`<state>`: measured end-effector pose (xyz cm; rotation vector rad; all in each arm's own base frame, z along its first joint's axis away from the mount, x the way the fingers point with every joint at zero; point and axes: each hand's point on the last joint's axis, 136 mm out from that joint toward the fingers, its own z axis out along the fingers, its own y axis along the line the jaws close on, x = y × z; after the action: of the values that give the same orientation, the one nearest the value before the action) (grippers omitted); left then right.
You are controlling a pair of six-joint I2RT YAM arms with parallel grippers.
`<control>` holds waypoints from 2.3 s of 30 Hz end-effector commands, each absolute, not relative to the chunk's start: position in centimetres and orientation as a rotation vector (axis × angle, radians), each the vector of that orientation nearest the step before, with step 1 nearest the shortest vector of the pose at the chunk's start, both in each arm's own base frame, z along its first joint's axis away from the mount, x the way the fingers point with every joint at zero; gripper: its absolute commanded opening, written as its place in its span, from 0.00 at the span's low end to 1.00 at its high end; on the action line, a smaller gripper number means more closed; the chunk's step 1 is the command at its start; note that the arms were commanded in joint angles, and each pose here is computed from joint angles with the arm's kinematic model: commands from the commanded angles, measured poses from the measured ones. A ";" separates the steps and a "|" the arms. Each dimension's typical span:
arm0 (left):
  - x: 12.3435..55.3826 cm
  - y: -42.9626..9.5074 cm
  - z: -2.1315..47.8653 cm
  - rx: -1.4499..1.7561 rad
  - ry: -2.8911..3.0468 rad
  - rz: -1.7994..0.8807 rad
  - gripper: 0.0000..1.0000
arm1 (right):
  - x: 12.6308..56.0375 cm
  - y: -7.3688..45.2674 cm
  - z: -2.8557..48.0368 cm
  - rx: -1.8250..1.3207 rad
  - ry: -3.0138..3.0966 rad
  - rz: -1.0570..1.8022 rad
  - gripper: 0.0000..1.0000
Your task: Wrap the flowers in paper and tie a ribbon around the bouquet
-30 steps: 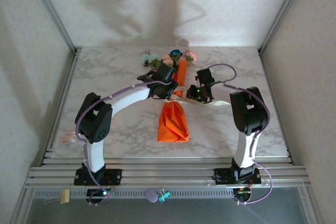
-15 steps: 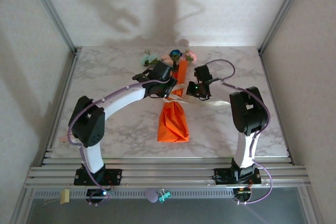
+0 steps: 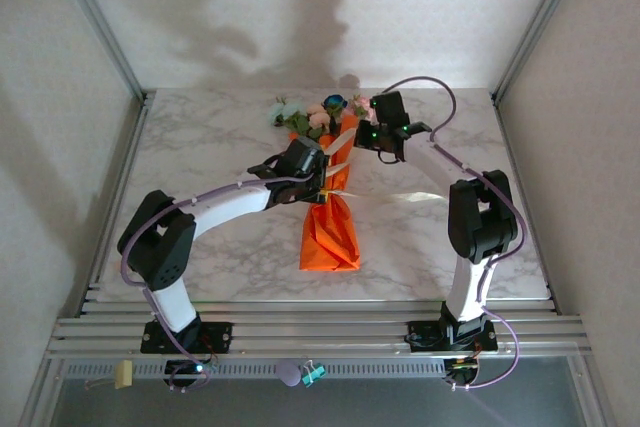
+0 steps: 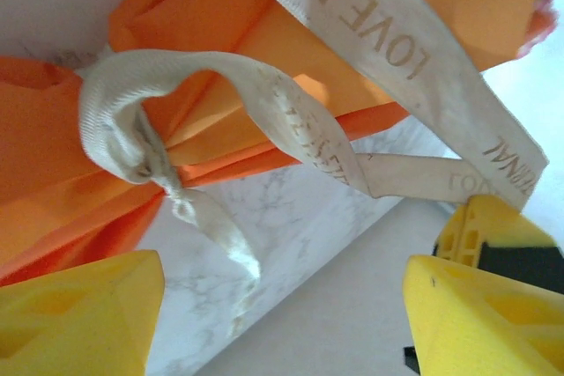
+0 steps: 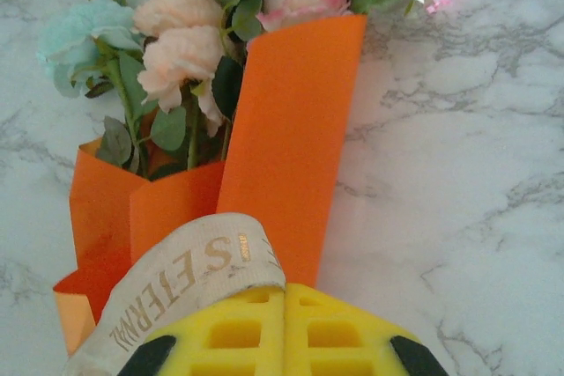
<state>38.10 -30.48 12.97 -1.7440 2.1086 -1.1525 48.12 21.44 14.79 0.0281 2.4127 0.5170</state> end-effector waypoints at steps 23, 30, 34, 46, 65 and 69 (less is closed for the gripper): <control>42.2 -29.5 12.5 -1.906 1.861 -1.169 0.65 | 48.1 19.4 11.8 0.066 2.477 0.690 0.00; 43.8 -28.7 11.9 -1.878 1.791 -1.161 0.62 | 47.1 18.4 9.8 0.093 2.506 0.711 0.00; 44.2 -29.2 12.0 -1.834 1.828 -1.166 0.64 | 47.1 18.6 10.0 0.091 2.501 0.727 0.00; 39.6 -31.7 16.7 -1.676 2.024 -1.278 0.78 | 48.0 19.4 11.0 0.083 2.492 0.778 0.00; 44.3 -33.6 12.9 -1.601 2.068 -1.186 0.87 | 48.1 19.6 11.9 0.071 2.487 0.798 0.00; 45.3 -32.3 12.9 -1.587 2.023 -1.148 0.88 | 47.9 19.5 11.8 0.071 2.491 0.797 0.00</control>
<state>43.51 -33.26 11.49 -1.6344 2.1005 -1.1585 47.93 19.56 11.40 0.0687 2.4941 0.7735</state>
